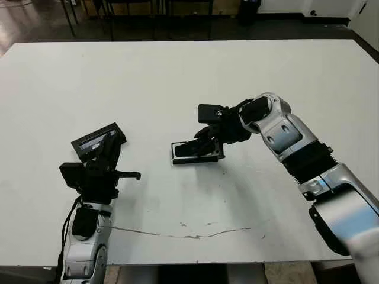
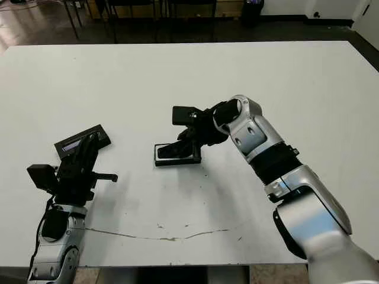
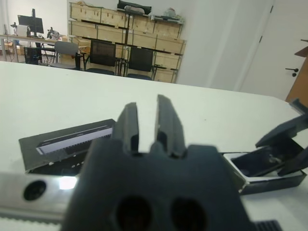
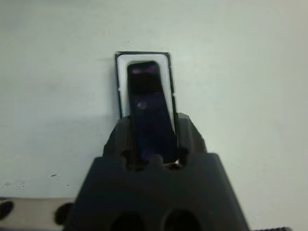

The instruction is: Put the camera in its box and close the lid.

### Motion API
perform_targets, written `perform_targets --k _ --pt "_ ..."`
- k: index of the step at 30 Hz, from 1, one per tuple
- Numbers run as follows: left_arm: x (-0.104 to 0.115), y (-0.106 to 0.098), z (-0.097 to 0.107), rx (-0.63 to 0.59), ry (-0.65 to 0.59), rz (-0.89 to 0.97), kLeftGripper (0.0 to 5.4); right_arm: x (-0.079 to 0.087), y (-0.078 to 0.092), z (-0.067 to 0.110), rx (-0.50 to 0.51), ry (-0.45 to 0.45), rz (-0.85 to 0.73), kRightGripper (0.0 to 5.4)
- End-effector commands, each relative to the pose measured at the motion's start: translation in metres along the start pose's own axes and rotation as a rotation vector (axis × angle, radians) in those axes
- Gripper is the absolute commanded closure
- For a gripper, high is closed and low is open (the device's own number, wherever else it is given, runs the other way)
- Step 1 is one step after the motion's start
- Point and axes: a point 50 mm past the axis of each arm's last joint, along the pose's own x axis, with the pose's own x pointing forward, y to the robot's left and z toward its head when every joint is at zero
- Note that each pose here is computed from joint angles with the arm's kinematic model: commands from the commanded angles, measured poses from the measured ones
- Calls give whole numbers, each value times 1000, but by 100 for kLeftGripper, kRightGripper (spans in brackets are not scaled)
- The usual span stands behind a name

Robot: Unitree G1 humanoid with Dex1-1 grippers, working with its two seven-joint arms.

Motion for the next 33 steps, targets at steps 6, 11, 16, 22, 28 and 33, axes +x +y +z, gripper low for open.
perform_targets --k 6,11,16,22,28,33 --pt "-5 2 -7 4 26 12 540 -10 -4 -1 -92 -127 31 286" --pt "-4 0 -7 1 24 9 540 -31 -14 0 -81 -165 -83 177" --pt "-4 0 -6 21 16 6 540 -58 -24 2 -5 -251 -150 67" --pt "-3 1 -5 8 29 18 540 -103 -28 5 148 -533 -430 1" --pt "1 14 12 54 -56 4 540 -114 -9 -17 290 -694 -854 63" --pt "14 47 59 314 -132 -129 530 -108 9 -50 287 -576 -901 174"
